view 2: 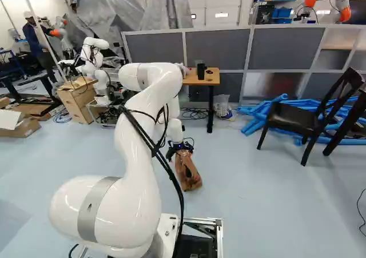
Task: Pick up the bag on the ground and place it on the table
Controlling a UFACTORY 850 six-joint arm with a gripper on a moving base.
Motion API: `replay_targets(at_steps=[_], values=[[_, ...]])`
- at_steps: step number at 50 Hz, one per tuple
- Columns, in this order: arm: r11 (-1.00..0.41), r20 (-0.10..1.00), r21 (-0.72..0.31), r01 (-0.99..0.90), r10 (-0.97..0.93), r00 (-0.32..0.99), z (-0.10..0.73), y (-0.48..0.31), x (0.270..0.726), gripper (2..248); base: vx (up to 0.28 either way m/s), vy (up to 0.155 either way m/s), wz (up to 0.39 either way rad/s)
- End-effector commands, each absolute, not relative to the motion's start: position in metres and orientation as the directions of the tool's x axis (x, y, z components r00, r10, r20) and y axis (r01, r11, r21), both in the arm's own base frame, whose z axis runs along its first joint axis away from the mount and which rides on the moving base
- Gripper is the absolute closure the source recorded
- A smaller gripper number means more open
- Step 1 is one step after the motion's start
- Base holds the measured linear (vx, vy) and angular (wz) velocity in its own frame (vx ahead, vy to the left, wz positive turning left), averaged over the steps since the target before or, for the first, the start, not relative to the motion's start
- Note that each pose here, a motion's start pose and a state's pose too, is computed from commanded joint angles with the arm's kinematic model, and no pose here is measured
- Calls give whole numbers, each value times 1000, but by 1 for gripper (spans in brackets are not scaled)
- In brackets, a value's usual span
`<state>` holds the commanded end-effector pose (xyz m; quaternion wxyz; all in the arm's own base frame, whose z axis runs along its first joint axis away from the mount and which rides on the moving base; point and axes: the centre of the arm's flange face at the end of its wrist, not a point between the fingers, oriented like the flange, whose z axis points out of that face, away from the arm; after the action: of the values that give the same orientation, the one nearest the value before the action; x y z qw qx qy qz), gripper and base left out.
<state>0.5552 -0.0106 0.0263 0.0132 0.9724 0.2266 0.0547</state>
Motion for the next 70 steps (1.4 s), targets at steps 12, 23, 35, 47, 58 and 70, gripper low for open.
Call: replay_targets(at_steps=[12,23,35,47,58,70], values=[[-897,105,53,439,443,891,8,-11,566,3,0,0,0],[-897,111,56,439,443,890,-9,-11,576,3,0,0,0],[-896,119,60,439,443,889,-27,-10,586,3,0,0,0],[-896,124,63,439,444,888,-45,-10,594,3,0,0,0],[-896,121,61,439,444,888,-62,-10,596,3,0,0,0],[-896,118,59,440,444,889,-80,-10,597,3,0,0,0]])
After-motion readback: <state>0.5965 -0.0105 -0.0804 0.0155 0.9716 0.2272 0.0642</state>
